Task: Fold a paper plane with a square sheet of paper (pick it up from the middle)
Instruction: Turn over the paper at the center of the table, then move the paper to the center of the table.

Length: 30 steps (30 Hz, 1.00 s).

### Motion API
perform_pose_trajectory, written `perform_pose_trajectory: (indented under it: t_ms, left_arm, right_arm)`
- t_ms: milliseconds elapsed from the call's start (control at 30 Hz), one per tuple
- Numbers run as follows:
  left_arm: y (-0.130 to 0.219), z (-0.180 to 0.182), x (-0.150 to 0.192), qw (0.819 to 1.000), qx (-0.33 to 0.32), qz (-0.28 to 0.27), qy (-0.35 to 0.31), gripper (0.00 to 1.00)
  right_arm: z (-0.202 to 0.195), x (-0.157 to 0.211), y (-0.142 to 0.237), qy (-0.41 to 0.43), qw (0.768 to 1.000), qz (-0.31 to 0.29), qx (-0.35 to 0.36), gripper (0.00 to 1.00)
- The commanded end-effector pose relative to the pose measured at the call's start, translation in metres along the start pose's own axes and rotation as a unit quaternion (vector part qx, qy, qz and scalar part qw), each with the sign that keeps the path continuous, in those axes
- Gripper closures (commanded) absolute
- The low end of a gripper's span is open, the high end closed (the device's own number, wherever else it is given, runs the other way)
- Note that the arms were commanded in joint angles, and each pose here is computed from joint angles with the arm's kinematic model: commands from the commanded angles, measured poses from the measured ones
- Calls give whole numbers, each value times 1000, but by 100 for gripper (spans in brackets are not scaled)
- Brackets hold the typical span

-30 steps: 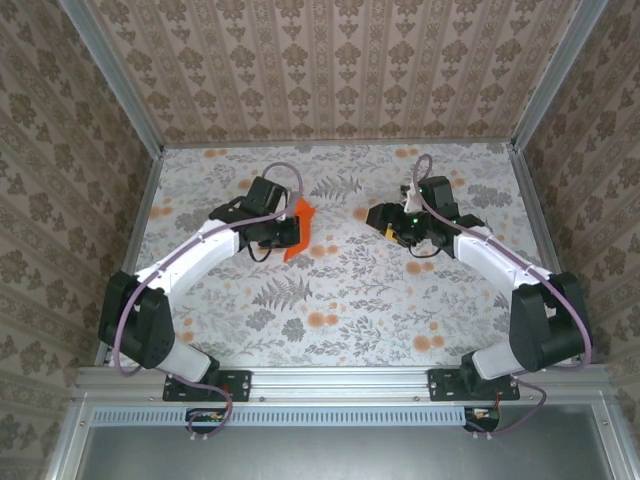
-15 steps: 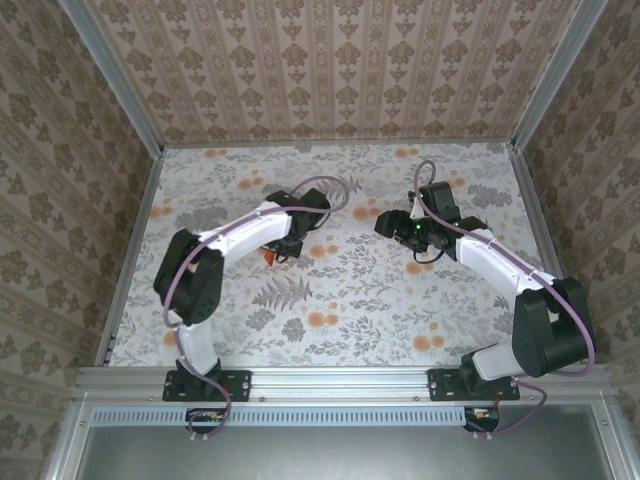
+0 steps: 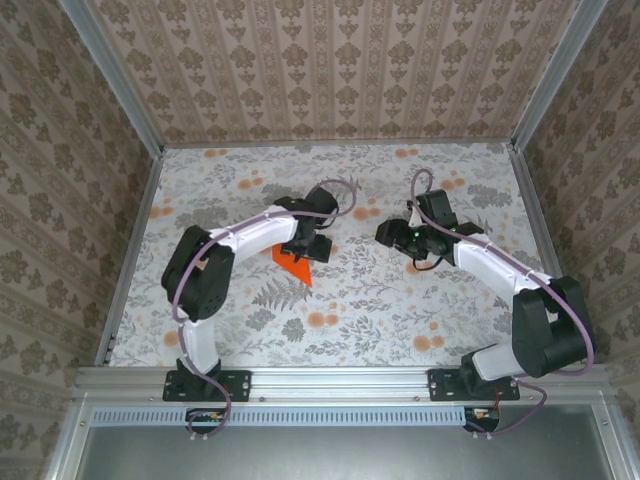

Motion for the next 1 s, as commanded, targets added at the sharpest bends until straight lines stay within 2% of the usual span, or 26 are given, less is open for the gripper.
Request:
perform_pose_trajectory:
  t_ms: [0, 133, 300, 500, 733, 967]
  left_arm:
    - [29, 13, -9, 993, 86, -70, 45, 16]
    - [35, 52, 5, 986, 87, -92, 110, 8]
    - [36, 95, 32, 977, 50, -98, 181, 0]
    - [36, 125, 63, 962, 36, -106, 251, 0]
    - [33, 133, 79, 953, 45, -111, 278, 0]
    - [30, 131, 78, 952, 66, -111, 276, 0]
  right_arm:
    - [14, 13, -8, 36, 999, 3, -9, 38]
    - [50, 43, -34, 83, 996, 28, -23, 49]
    - [94, 85, -77, 130, 988, 72, -32, 60]
    - [123, 125, -121, 154, 980, 124, -25, 65]
    - [110, 133, -156, 163, 975, 151, 18, 66]
    - [83, 130, -165, 178, 966, 185, 20, 69]
Point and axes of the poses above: each hand's point on the last joint's axis, 136 mm out from that joint toward the fingers, its own y axis back along the fingers, its own z axis along the line the jaws close on, x = y × z, the point moved 7 cm from there along y, back along the fingers, and after that the axes turned 13 degrees about -y, right-handed, at the moved point
